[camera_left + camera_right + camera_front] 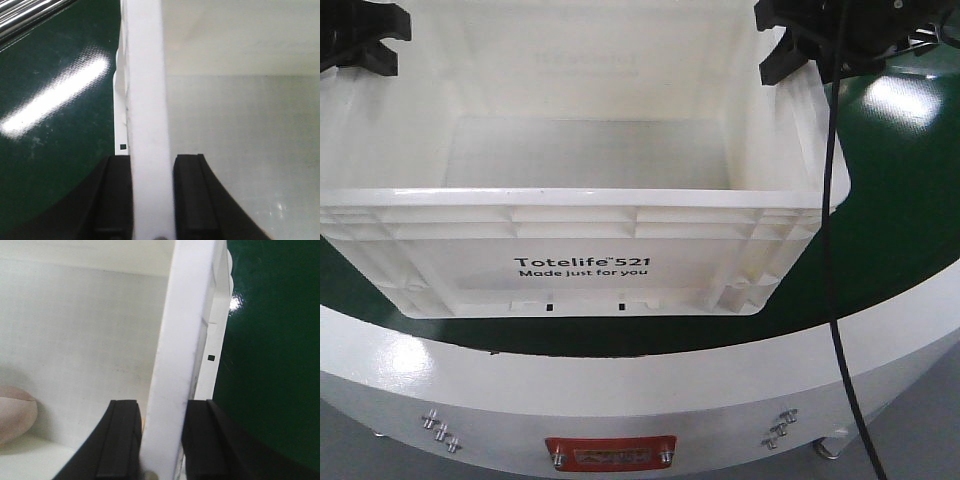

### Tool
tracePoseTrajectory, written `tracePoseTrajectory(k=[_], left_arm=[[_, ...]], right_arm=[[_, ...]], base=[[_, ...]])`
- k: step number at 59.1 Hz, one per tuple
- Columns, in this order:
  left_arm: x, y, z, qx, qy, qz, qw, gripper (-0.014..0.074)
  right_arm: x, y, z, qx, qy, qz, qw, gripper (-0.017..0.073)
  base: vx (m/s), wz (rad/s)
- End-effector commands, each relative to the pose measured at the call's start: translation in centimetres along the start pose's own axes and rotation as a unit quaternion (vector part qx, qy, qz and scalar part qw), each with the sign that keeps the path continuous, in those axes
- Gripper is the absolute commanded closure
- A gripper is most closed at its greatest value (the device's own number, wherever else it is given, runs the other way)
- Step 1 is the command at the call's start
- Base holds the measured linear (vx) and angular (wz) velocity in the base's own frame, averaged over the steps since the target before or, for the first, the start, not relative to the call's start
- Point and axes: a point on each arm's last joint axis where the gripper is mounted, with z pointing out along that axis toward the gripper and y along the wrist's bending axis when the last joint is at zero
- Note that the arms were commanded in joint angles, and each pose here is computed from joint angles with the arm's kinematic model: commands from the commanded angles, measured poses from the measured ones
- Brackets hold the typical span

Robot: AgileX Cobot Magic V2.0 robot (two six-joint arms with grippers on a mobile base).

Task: Place moving items into box and shelve
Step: 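Hold the crate with both grippers while the base backs away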

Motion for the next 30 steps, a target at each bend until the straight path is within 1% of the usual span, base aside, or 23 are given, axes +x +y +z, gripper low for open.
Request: tracePoseTrajectory(k=[1,30], left_arm=[[-1.93,-2.35,-3.45,0.095,-0.108,-0.049,0.988,0.0610],[-1.93,-2.35,-3.45,0.095,-0.108,-0.049,0.988,0.0610]], right_arm=[[-1.16,3.93,-3.81,-0.132,-0.103,0.013,0.986,0.0571],[-1.10,3.92,-3.79,-0.131,-0.100,0.013,0.986,0.0571]], base=[[0.00,0.00],[0.00,0.00]])
